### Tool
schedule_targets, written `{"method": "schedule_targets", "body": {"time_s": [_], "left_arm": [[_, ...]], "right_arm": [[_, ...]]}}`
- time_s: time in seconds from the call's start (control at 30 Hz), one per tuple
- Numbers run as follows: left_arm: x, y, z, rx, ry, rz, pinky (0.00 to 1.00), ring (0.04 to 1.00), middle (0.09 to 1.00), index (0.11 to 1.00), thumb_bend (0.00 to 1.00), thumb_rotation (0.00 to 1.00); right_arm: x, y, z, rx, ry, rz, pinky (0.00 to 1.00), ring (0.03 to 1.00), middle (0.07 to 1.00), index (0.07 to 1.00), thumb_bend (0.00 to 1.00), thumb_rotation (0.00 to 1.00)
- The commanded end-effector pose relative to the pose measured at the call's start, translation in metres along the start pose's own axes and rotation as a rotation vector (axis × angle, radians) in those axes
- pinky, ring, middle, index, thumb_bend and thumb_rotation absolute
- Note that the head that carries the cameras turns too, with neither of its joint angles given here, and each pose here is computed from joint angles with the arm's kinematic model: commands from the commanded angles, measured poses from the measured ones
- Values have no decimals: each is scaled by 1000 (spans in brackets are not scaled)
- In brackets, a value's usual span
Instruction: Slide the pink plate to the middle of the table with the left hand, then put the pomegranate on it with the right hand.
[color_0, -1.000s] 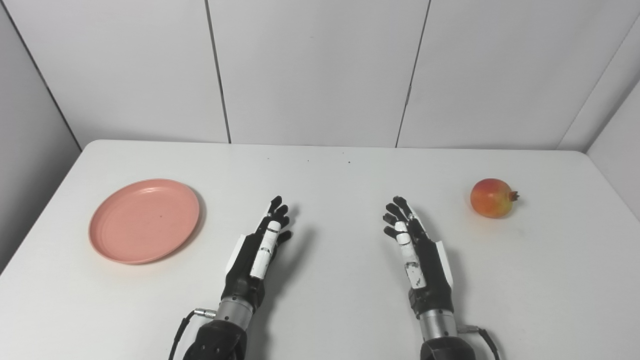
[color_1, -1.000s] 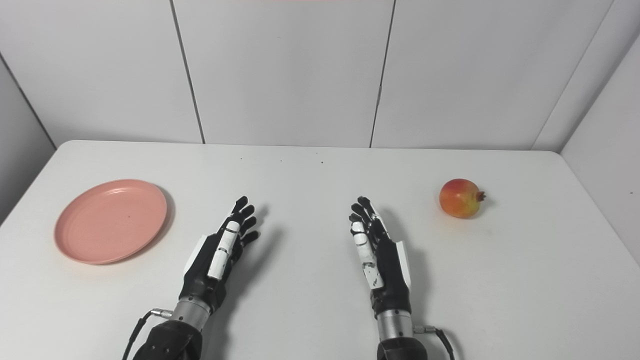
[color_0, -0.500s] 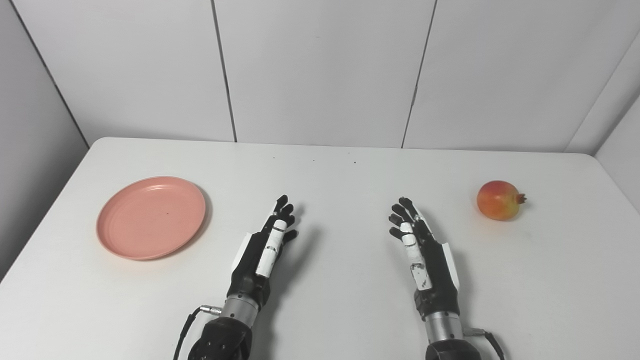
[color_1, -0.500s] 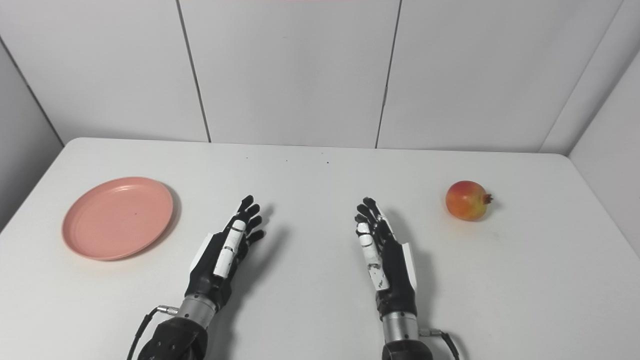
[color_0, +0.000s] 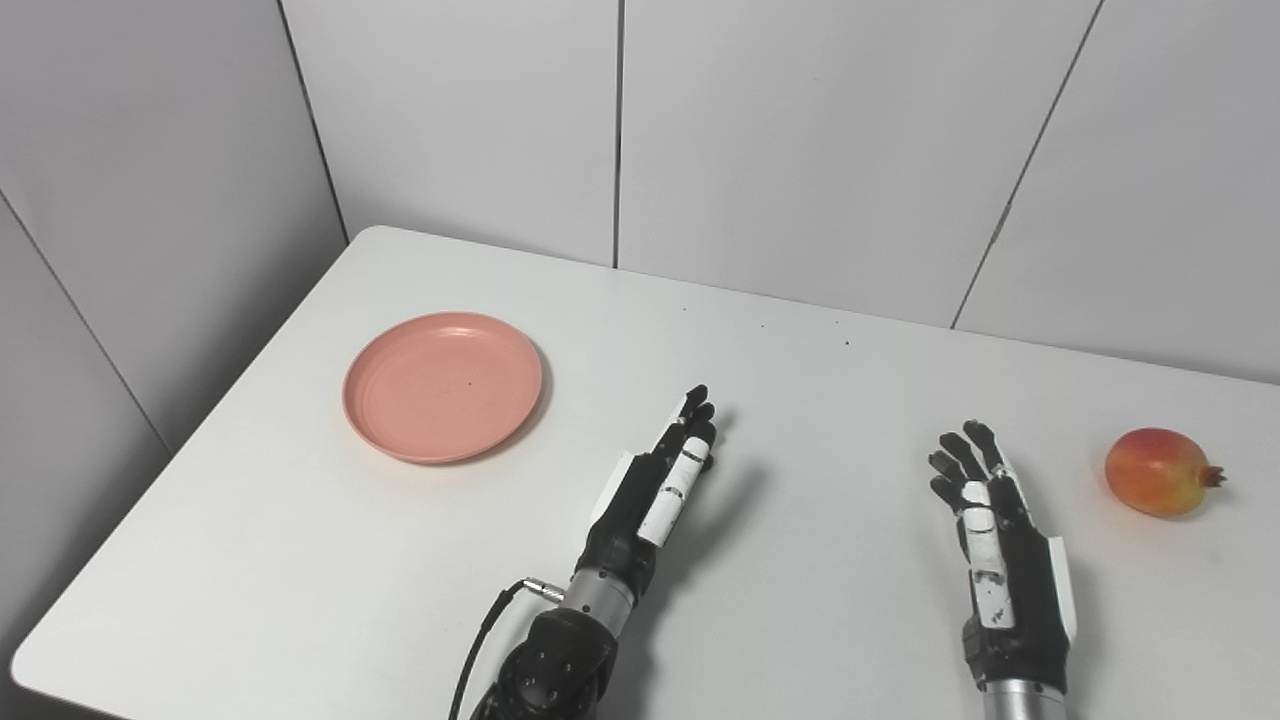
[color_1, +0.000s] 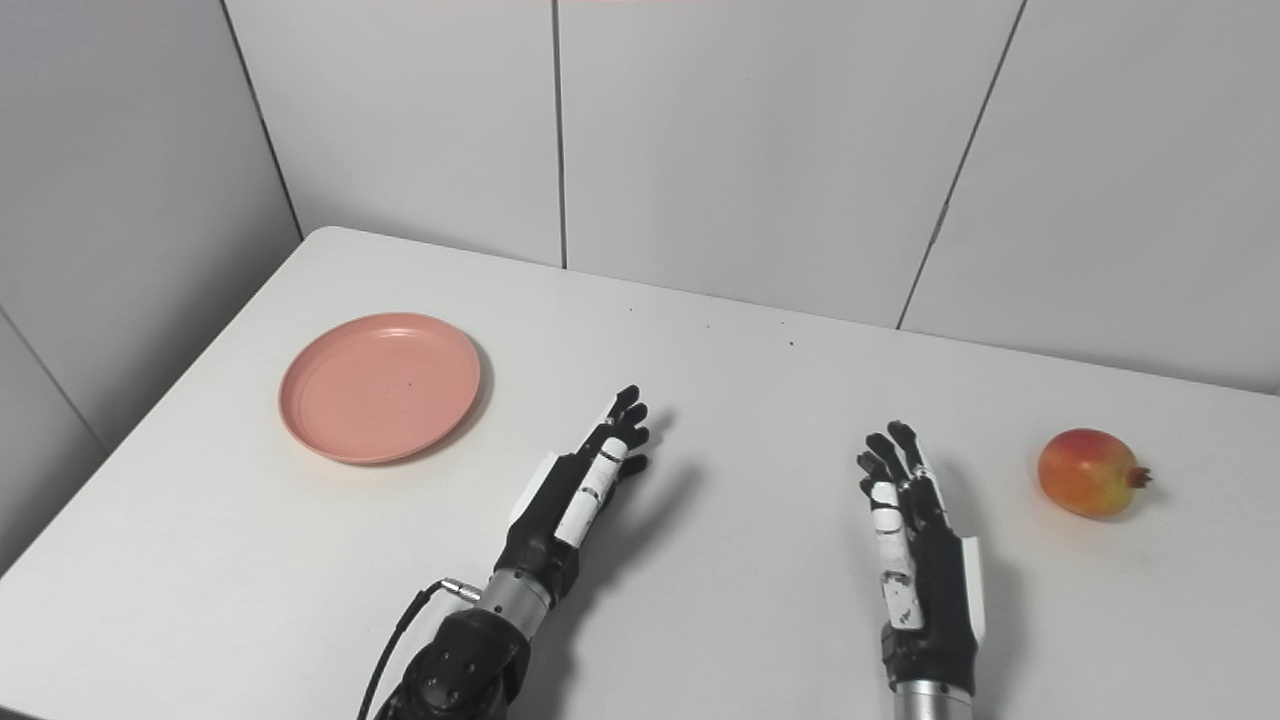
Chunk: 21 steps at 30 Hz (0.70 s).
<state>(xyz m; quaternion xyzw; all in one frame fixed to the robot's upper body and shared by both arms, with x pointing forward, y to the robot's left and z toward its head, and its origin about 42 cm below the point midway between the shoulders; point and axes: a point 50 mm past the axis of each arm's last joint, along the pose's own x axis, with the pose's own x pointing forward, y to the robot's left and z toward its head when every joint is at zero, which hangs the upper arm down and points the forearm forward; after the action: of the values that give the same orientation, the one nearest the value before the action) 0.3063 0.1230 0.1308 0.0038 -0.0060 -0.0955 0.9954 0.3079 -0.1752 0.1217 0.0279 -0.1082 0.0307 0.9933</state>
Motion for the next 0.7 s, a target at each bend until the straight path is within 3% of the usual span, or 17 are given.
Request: {"method": "schedule_targets", "body": {"time_s": [0.0, 0.67], "left_arm": [[8, -16, 7, -28, -26, -41, 938, 974, 989, 976, 354, 1000], [9, -18, 3, -22, -24, -42, 954, 981, 994, 986, 352, 1000]], "right_arm": [[-12, -12, -15, -17, 18, -4, 876, 863, 874, 904, 472, 841], [-15, -16, -17, 14, 13, -8, 881, 871, 882, 902, 465, 809]]}}
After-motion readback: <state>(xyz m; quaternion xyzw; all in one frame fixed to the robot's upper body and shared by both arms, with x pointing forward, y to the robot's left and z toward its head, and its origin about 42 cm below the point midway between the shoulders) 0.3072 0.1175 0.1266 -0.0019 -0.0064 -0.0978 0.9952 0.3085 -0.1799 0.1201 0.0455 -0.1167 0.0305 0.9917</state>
